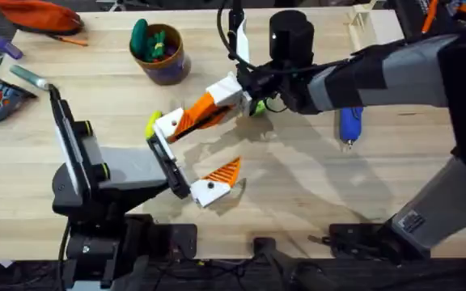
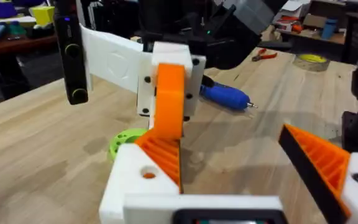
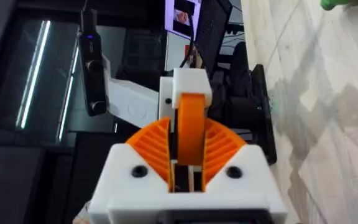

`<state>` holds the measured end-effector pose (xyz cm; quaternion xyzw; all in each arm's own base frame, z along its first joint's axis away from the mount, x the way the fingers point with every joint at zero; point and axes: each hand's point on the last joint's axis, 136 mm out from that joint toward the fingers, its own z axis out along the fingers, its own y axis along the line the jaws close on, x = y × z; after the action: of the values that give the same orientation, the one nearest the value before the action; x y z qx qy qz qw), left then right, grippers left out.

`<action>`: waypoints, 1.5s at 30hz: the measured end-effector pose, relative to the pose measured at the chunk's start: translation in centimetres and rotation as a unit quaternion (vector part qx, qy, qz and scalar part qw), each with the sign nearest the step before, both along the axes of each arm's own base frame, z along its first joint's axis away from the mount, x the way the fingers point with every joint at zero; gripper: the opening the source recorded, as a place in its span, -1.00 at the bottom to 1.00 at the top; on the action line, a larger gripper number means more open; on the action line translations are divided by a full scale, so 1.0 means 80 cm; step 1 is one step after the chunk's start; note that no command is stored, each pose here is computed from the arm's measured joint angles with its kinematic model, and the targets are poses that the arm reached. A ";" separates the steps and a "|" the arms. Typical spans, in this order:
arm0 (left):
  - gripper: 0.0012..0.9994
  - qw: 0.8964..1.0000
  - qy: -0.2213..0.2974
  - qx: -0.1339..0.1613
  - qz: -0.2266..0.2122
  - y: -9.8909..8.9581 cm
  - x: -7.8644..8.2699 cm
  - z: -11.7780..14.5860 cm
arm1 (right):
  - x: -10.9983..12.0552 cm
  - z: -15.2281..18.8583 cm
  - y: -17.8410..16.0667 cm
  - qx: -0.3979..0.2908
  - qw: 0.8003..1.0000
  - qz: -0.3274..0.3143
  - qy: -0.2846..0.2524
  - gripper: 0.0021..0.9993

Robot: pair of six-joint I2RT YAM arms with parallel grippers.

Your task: Pick up the gripper from the table and insert it into the empty holder that is missing its gripper. Then pick up a screw, insert it into the mounting hole, and use the screwdriver to tighten it. Finally, clean up the table by picking up the vegetable and placing it into the bucket.

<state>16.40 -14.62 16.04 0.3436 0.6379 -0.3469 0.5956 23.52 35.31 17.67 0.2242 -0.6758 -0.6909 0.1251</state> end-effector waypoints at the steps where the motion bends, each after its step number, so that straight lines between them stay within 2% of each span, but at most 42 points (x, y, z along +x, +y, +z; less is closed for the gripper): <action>1: 0.97 1.000 0.000 0.000 0.000 0.000 0.000 0.000 | 0.000 0.001 0.000 0.001 1.000 0.000 -0.001 -0.52; 4: 0.97 1.000 0.000 0.000 -0.001 0.000 0.000 0.000 | 0.000 0.002 0.001 0.001 1.000 0.001 -0.002 -0.38; 11: 0.97 1.000 0.002 -0.001 -0.002 -0.001 -0.001 0.000 | -0.002 0.002 0.002 0.002 1.000 0.003 -0.003 0.35; 15: 0.97 1.000 0.002 -0.001 -0.002 -0.001 -0.001 0.000 | -0.002 0.002 0.002 0.002 1.000 0.003 -0.003 0.58; 16: 0.97 1.000 0.002 -0.001 -0.002 -0.001 -0.001 0.000 | -0.002 0.002 0.002 0.002 1.000 0.003 -0.003 0.73; 18: 0.97 1.000 0.002 -0.001 -0.002 -0.001 -0.001 0.000 | -0.002 0.002 0.002 0.002 1.000 0.003 -0.003 0.89; 33: 0.97 1.000 0.002 -0.001 -0.002 -0.001 -0.001 0.000 | 0.024 0.002 -0.015 0.003 1.000 -0.026 -0.006 0.96; 45: 0.97 1.000 0.002 -0.001 -0.002 -0.001 -0.001 0.000 | 0.070 0.004 -0.067 -0.013 0.995 -0.095 0.017 0.96</action>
<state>16.32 -14.66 16.04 0.3438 0.6377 -0.3498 0.5940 29.15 29.95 18.03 0.1454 -0.7008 -0.6946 0.0729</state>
